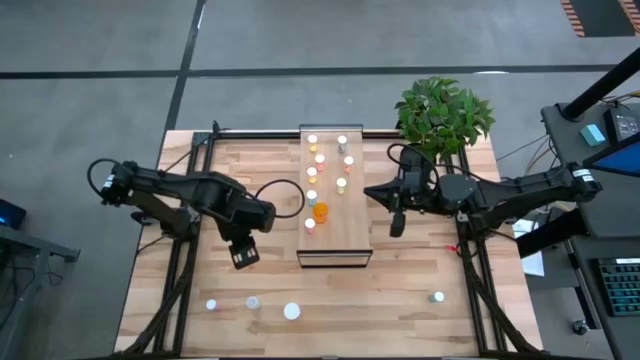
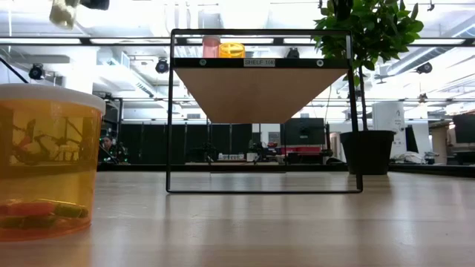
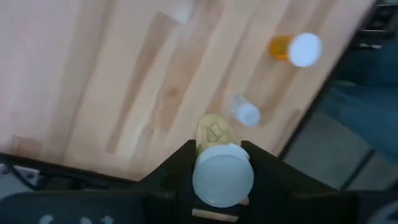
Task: Pick and place medicine bottles onto shelf by color
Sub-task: Put the yellow bottle on the shelf
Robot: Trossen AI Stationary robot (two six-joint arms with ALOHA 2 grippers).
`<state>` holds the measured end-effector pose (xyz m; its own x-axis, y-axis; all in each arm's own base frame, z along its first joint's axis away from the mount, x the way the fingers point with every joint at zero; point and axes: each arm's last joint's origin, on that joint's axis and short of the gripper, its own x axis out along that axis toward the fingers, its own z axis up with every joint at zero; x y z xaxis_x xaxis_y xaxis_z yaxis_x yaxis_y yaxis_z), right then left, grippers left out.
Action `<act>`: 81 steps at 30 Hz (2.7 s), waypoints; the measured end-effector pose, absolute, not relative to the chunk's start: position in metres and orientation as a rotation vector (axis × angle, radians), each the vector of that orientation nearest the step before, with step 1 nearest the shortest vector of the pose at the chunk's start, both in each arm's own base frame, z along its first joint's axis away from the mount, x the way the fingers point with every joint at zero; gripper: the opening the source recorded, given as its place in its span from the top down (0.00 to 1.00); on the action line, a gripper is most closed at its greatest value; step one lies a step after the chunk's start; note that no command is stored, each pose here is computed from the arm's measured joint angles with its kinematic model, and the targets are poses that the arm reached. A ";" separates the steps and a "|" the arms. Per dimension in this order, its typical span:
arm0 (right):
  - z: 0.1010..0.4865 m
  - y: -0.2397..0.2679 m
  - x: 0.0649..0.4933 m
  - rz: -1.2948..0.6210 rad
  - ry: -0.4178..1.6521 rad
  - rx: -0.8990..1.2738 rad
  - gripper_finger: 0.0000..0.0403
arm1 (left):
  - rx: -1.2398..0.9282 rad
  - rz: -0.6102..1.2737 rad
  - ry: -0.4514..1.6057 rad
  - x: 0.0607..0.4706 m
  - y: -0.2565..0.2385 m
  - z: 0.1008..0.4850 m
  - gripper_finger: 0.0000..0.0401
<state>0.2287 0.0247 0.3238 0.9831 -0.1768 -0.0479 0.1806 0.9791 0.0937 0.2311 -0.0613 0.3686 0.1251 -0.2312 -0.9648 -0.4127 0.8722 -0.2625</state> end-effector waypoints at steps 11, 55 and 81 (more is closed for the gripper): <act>0.316 0.025 0.227 -0.176 0.047 0.139 0.98 | -0.692 -0.010 1.426 0.239 -0.065 0.403 0.77; 0.311 0.034 0.222 -0.125 0.045 0.171 0.98 | -0.195 0.349 1.246 0.286 0.126 0.403 0.77; 0.307 0.033 0.222 -0.136 0.079 0.213 0.98 | -0.081 0.391 1.214 0.332 0.158 0.371 0.77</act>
<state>0.2215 0.0334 0.3073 0.9878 -0.1256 -0.0922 0.1423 0.9682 0.2055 0.3316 0.1580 0.3713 0.2915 0.2500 -0.9233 -0.3356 0.9306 0.1460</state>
